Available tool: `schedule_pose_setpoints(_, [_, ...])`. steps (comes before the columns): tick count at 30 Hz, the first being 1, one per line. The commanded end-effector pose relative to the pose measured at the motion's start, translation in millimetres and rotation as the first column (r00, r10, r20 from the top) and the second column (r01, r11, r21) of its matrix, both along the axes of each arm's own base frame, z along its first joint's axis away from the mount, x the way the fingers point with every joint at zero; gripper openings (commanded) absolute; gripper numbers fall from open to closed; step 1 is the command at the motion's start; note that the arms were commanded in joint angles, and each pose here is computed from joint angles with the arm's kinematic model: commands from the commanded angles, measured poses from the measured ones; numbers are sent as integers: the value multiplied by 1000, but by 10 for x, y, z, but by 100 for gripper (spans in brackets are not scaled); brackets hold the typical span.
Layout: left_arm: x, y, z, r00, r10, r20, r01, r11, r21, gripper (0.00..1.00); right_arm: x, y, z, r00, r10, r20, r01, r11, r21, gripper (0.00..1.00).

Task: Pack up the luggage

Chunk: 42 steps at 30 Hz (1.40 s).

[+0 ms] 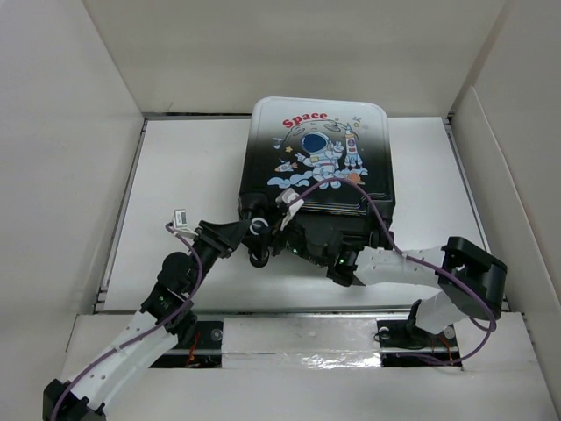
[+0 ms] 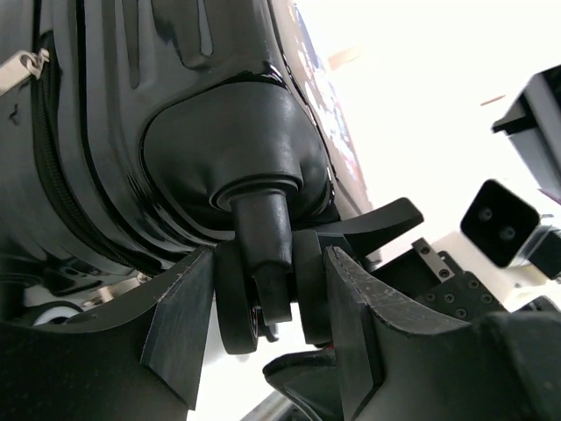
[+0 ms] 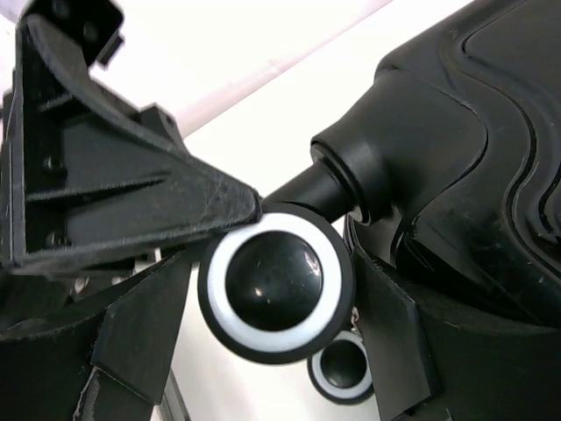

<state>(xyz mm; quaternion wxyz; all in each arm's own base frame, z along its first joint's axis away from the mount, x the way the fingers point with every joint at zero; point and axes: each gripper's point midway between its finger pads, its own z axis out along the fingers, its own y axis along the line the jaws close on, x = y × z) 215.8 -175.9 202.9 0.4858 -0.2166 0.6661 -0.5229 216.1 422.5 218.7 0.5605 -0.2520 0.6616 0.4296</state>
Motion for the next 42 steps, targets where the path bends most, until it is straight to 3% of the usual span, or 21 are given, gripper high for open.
schedule_pose_setpoints(1, [-373, -339, -163, 964, -262, -50, 260, 964, -53, 31, 21, 176, 444, 999, -2, 43, -5, 989, 149, 80])
schedule_pose_setpoints(5, [-423, -359, -151, 956, -288, -58, 282, 955, -86, 35, 169, 170, 455, 993, -120, -9, 120, 976, 181, 83])
schedule_pose_setpoints(8, [-455, -363, -116, 953, -300, -50, 294, 950, -100, 39, 246, 120, 471, 982, -188, -23, 189, 959, 212, 80])
schedule_pose_setpoints(11, [-472, -360, -115, 951, -305, -50, 299, 949, -103, 40, 330, 80, 424, 965, -258, -51, 262, 935, 239, 65])
schedule_pose_setpoints(15, [-461, -312, -138, 958, -279, -64, 273, 958, -82, 50, 388, 74, 375, 956, -289, -53, 294, 928, 231, 34])
schedule_pose_setpoints(16, [-417, -272, -137, 968, -246, -56, 243, 968, -55, 60, 385, 59, 364, 955, -291, -52, 296, 928, 227, 30])
schedule_pose_setpoints(19, [-292, -119, -104, 988, -137, -67, 139, 990, 26, 79, 381, -44, 389, 955, -293, -49, 296, 927, 230, 20])
schedule_pose_setpoints(22, [-179, 48, -110, 997, -29, -77, 37, 993, 113, 82, 524, -255, 397, 948, -316, -47, 318, 922, 219, 16])
schedule_pose_setpoints(24, [-165, 90, -165, 997, -8, -81, 20, 989, 147, 76, 552, -423, 406, 947, -318, -39, 319, 926, 202, 15])
schedule_pose_setpoints(25, [-157, 104, -192, 996, 1, -84, 12, 989, 150, 67, 642, -536, 402, 940, -339, -37, 339, 921, 191, 15])
schedule_pose_setpoints(27, [-154, 110, -285, 995, 7, -95, 8, 989, 151, 58, 642, -680, 427, 943, -333, -25, 332, 927, 177, 15])
schedule_pose_setpoints(28, [-152, 109, -326, 995, 7, -101, 9, 988, 153, 46, 696, -768, 435, 939, -345, -20, 343, 923, 173, 15])
schedule_pose_setpoints(30, [-142, 104, -420, 994, 7, -106, 11, 986, 169, 37, 675, -873, 442, 942, -336, -8, 333, 931, 153, 15])
schedule_pose_setpoints(31, [-132, 101, -431, 996, 6, -94, 12, 983, 184, 24, 671, -904, 438, 944, -330, -4, 328, 934, 143, 15])
schedule_pose_setpoints(34, [-148, -62, -419, 996, -93, -13, 93, 971, 220, 9, 662, -1022, 402, 947, -321, 6, 318, 942, 103, 15])
schedule_pose_setpoints(37, [-260, -387, -493, 974, -227, -11, 220, 931, 291, 5, 625, -1054, 351, 953, -303, 1, 302, 949, 91, 15])
schedule_pose_setpoints(39, [-247, -502, -588, 977, -210, -30, 207, 913, 351, 5, 629, -1040, 352, 957, -288, 0, 287, 954, 90, 15])
schedule_pose_setpoints(41, [-278, -628, -587, 986, -166, 2, 151, 903, 403, 20, 607, -990, 357, 965, -261, 4, 260, 962, 84, 15])
schedule_pose_setpoints(42, [-394, -750, -591, 976, -218, -5, 201, 888, 413, 20, 603, -978, 358, 967, -255, 5, 254, 964, 80, 15])
